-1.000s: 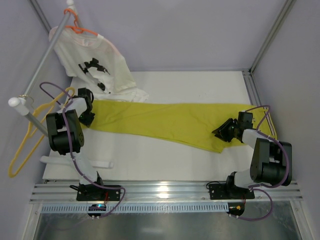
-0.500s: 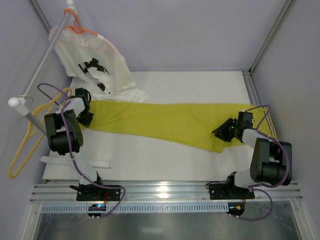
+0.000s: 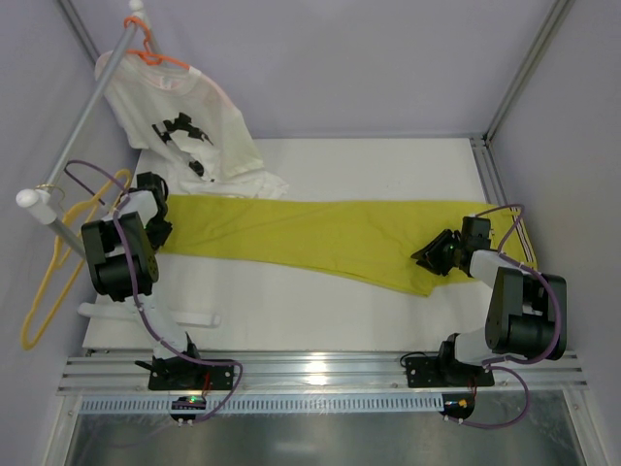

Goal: Place the trousers on the hanger
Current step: Fold the trousers

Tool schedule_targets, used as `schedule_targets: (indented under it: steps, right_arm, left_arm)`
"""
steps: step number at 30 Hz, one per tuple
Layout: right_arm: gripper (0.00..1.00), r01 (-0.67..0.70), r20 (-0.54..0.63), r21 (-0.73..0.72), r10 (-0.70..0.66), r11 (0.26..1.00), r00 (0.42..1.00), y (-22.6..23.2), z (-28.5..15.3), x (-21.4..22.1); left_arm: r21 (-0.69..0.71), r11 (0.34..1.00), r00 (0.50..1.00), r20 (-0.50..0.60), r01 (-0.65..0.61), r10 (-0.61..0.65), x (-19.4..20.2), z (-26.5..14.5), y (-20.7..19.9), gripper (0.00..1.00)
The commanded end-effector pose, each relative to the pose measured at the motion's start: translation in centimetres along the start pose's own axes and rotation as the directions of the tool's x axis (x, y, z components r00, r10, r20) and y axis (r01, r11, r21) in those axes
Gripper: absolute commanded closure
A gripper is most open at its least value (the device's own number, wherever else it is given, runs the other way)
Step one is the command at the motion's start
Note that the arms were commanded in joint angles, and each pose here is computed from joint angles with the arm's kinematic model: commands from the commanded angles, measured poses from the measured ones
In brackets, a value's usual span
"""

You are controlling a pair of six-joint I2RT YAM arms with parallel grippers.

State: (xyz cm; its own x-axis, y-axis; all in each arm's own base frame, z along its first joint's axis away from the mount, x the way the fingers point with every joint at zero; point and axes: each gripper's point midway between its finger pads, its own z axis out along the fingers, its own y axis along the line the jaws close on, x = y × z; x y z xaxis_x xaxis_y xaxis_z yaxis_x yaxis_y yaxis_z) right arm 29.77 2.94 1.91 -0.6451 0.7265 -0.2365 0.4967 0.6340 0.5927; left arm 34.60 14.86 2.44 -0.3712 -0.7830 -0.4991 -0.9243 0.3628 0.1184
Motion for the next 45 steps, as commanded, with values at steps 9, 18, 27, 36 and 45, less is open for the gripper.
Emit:
schedule_targets:
  steps: [9,18,27,36,45]
  right_arm:
    - [0.66,0.017,0.021,0.149,-0.021,0.989,1.0,-4.0,0.6,0.2]
    - [0.66,0.016,0.018,0.144,-0.019,0.989,1.0,-4.0,0.7,0.3]
    - [0.66,0.019,0.018,0.14,-0.021,0.99,1.0,-3.9,0.6,0.3]
    - [0.66,0.023,0.021,0.138,-0.026,0.99,0.999,-3.8,0.5,0.3]
    - [0.66,0.017,0.043,0.152,-0.024,0.988,0.999,-4.0,-0.1,0.2]
  left_arm:
    - [0.061,0.997,0.997,0.045,0.054,-0.057,-0.9,-0.8,-0.5,0.42]
    - [0.117,0.988,0.993,0.05,0.105,-0.112,-1.8,-2.8,-1.0,0.38]
    - [0.148,0.983,0.993,0.009,0.112,-0.115,-1.2,-2.7,-1.9,0.36]
    - [0.049,0.995,0.994,-0.071,0.084,-0.081,2.3,1.4,-1.3,0.3]
    - [0.013,0.998,0.996,-0.072,0.06,-0.059,2.0,1.7,-1.2,0.91]
